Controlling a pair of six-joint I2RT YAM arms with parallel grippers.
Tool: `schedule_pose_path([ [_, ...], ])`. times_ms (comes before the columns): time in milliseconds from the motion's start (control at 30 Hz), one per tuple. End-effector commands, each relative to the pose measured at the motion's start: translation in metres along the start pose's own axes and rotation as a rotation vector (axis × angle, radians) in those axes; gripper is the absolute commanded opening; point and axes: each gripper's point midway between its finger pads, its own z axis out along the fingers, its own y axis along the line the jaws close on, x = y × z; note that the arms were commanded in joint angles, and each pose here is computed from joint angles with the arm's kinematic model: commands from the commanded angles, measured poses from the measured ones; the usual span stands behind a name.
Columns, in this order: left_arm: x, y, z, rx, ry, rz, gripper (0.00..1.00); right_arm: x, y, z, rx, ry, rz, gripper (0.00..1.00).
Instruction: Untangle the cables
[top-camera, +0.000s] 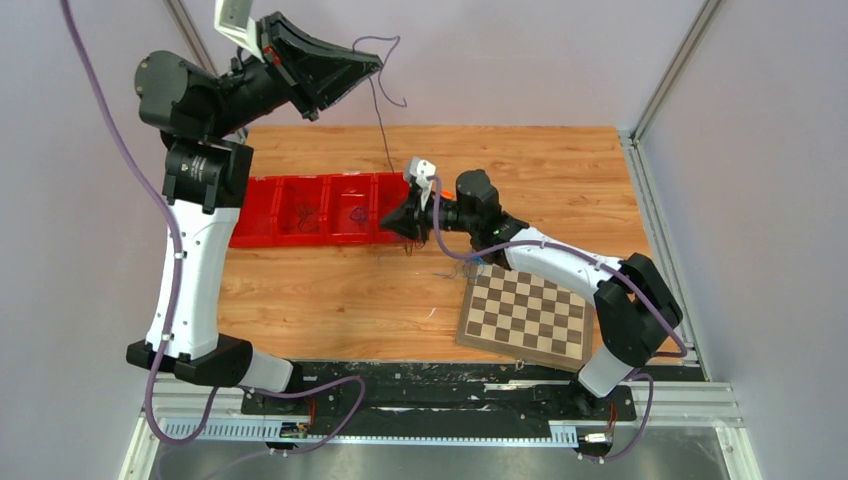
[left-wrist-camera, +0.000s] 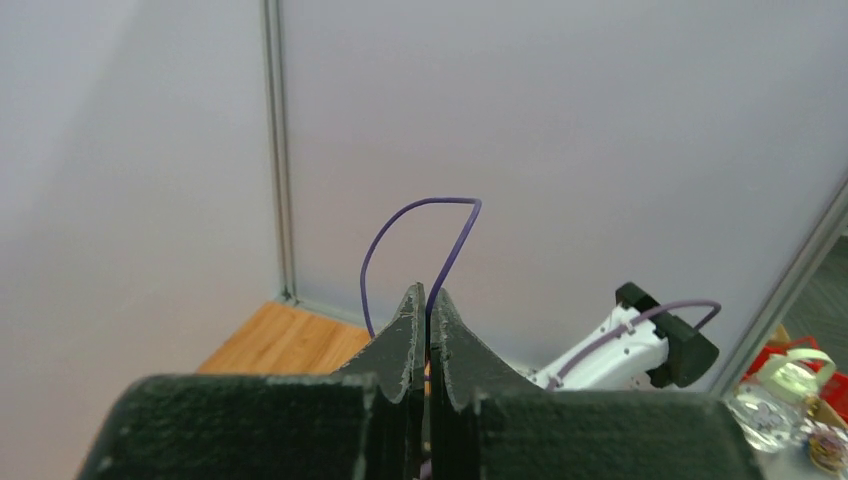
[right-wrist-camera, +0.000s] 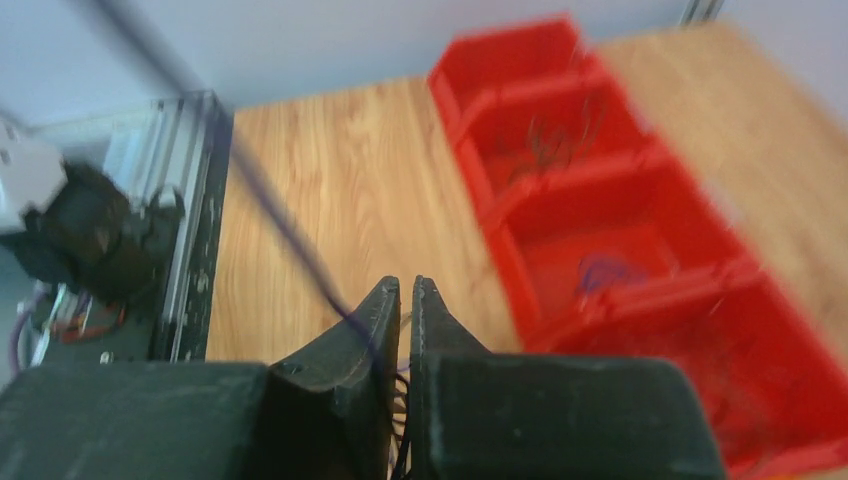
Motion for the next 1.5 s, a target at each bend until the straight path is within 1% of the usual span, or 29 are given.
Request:
schedule_pose_path([
  [0, -0.066, -0.03, -0.008, 0.0, -0.147, 0.128, 0.0, 0.077, 0.014, -0.027, -0.018, 0.179, 0.03, 0.11],
  [67, -0.078, -0.032, -0.009, -0.011, -0.177, 0.156, 0.0, 0.11, 0.021, -0.044, -0.015, 0.256, 0.044, 0.13],
  [167, -0.083, -0.028, -0.01, -0.022, -0.193, 0.161, 0.0, 0.148, 0.027, -0.072, 0.009, 0.345, 0.058, 0.13],
  [300, -0.081, -0.018, -0.011, -0.05, -0.2, 0.149, 0.0, 0.173, 0.027, -0.097, 0.037, 0.424, 0.077, 0.14],
  [433, -0.093, -0.011, -0.013, -0.068, -0.237, 0.153, 0.0, 0.194, 0.028, -0.113, 0.051, 0.491, 0.129, 0.14],
  [533, -0.11, -0.02, -0.015, -0.068, -0.275, 0.2, 0.0, 0.208, 0.032, -0.12, 0.046, 0.532, 0.168, 0.15],
  [567, -0.113, -0.015, -0.015, -0.081, -0.285, 0.209, 0.0, 0.214, 0.033, -0.122, 0.045, 0.549, 0.184, 0.16],
  [667, -0.135, -0.02, -0.02, -0.116, -0.34, 0.282, 0.0, 0.229, 0.035, -0.132, 0.043, 0.586, 0.233, 0.18],
  [767, -0.156, -0.018, -0.029, -0.2, -0.413, 0.356, 0.0, 0.233, 0.035, -0.137, 0.044, 0.591, 0.276, 0.19],
  [833, -0.163, -0.015, -0.036, -0.257, -0.435, 0.388, 0.0, 0.23, 0.033, -0.136, 0.043, 0.582, 0.27, 0.19],
  [933, -0.157, -0.005, -0.049, -0.371, -0.407, 0.396, 0.0, 0.217, 0.032, -0.135, 0.036, 0.566, 0.27, 0.16],
  [967, -0.143, 0.016, -0.053, -0.445, -0.365, 0.391, 0.0, 0.209, 0.03, -0.134, 0.034, 0.554, 0.263, 0.14],
  [1000, -0.142, 0.009, -0.062, -0.476, -0.353, 0.434, 0.0, 0.202, 0.029, -0.133, 0.033, 0.542, 0.251, 0.11],
  [1033, -0.117, 0.034, -0.067, -0.546, -0.282, 0.384, 0.0, 0.193, 0.029, -0.132, 0.027, 0.527, 0.237, 0.07],
  [1067, -0.113, 0.026, -0.077, -0.578, -0.251, 0.439, 0.0, 0.183, 0.029, -0.131, 0.019, 0.511, 0.218, 0.03],
  [1100, -0.076, 0.055, -0.087, -0.658, -0.151, 0.375, 0.0, 0.172, 0.03, -0.129, 0.011, 0.494, 0.2, 0.0],
  [1133, -0.069, 0.046, -0.101, -0.688, -0.109, 0.431, 0.0, 0.162, 0.032, -0.13, 0.001, 0.483, 0.187, 0.0],
  [1167, -0.02, 0.069, -0.115, -0.743, 0.033, 0.36, 0.0, 0.148, 0.033, -0.13, -0.003, 0.465, 0.166, 0.0],
  [1200, -0.007, 0.059, -0.129, -0.749, 0.1, 0.416, 0.0, 0.136, 0.034, -0.129, -0.008, 0.448, 0.145, 0.0],
  [1233, 0.05, 0.072, -0.147, -0.769, 0.265, 0.33, 0.0, 0.126, 0.036, -0.129, -0.016, 0.436, 0.131, 0.0],
  [1267, 0.068, 0.061, -0.161, -0.754, 0.343, 0.378, 0.0, 0.115, 0.037, -0.129, -0.022, 0.421, 0.116, 0.0],
  [1300, 0.121, 0.057, -0.183, -0.744, 0.487, 0.284, 0.0, 0.106, 0.04, -0.128, -0.035, 0.408, 0.103, 0.0],
  [1333, 0.146, 0.054, -0.194, -0.712, 0.575, 0.289, 0.0, 0.098, 0.043, -0.128, -0.047, 0.396, 0.091, 0.0],
  [1367, 0.194, 0.043, -0.216, -0.686, 0.697, 0.193, 0.0, 0.09, 0.045, -0.128, -0.061, 0.381, 0.078, 0.0],
  [1400, 0.216, 0.035, -0.222, -0.602, 0.767, 0.201, 0.0, 0.084, 0.048, -0.127, -0.078, 0.367, 0.065, 0.0],
  [1433, 0.256, 0.022, -0.241, -0.553, 0.872, 0.103, 0.0, 0.078, 0.051, -0.127, -0.09, 0.359, 0.055, 0.0],
  [1467, 0.272, 0.016, -0.247, -0.5, 0.914, 0.099, 0.0, 0.074, 0.052, -0.126, -0.1, 0.354, 0.046, 0.0],
])
